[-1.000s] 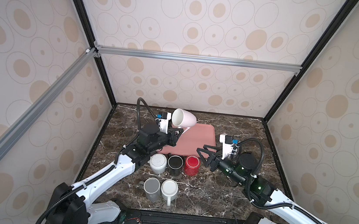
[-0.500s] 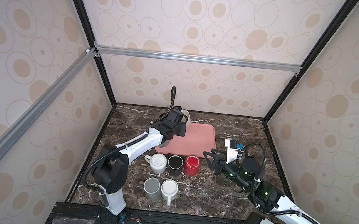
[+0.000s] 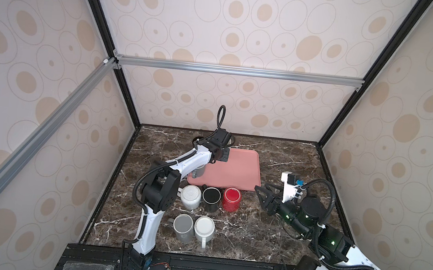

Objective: Turn the mug right side up
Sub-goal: Place the mug on the tray, then move the mug to the center of the table.

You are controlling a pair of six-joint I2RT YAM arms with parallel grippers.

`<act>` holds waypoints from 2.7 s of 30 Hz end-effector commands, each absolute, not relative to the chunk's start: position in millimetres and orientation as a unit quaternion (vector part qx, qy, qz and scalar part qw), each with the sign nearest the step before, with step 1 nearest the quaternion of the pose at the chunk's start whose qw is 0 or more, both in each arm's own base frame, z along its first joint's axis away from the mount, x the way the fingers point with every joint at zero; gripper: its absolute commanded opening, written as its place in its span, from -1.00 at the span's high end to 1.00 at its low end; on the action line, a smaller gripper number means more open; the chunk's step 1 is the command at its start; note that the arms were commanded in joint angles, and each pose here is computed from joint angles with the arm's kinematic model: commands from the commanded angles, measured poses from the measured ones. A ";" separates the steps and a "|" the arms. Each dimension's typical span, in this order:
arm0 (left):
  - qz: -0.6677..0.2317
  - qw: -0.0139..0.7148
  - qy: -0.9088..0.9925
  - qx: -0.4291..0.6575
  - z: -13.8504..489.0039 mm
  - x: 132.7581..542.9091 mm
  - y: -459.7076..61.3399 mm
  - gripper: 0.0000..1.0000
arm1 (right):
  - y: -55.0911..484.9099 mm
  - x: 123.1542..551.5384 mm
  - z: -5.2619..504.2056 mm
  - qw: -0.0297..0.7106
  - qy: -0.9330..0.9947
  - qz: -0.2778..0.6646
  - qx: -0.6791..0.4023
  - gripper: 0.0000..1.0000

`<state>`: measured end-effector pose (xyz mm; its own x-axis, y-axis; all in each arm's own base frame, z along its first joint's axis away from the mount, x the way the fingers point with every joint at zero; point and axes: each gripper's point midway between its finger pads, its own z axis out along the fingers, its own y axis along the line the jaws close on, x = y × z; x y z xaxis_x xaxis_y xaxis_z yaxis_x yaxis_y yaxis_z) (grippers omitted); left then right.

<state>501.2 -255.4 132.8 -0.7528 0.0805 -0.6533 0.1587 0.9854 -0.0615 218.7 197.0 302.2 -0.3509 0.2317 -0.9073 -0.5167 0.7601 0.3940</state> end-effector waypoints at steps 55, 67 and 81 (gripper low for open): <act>-0.248 0.473 0.845 0.017 274.1 452.9 -242.6 -0.45 | 194.2 225.0 248.5 0.497 0.819 0.269 -0.095 -0.87; -0.385 0.520 0.763 0.002 298.5 353.9 -217.2 -0.99 | 229.6 247.7 183.4 0.405 0.879 0.230 -0.104 -0.99; -0.395 0.553 0.734 -0.006 286.9 304.1 -185.6 -0.99 | 268.5 287.4 144.2 0.356 0.911 0.182 -0.096 -0.99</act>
<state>307.1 -189.3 274.8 -0.4248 -0.4226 -0.8006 0.4142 0.6956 -0.5870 279.1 264.2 144.3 -0.7255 -0.0619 -0.6854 -0.3307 0.9048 0.2683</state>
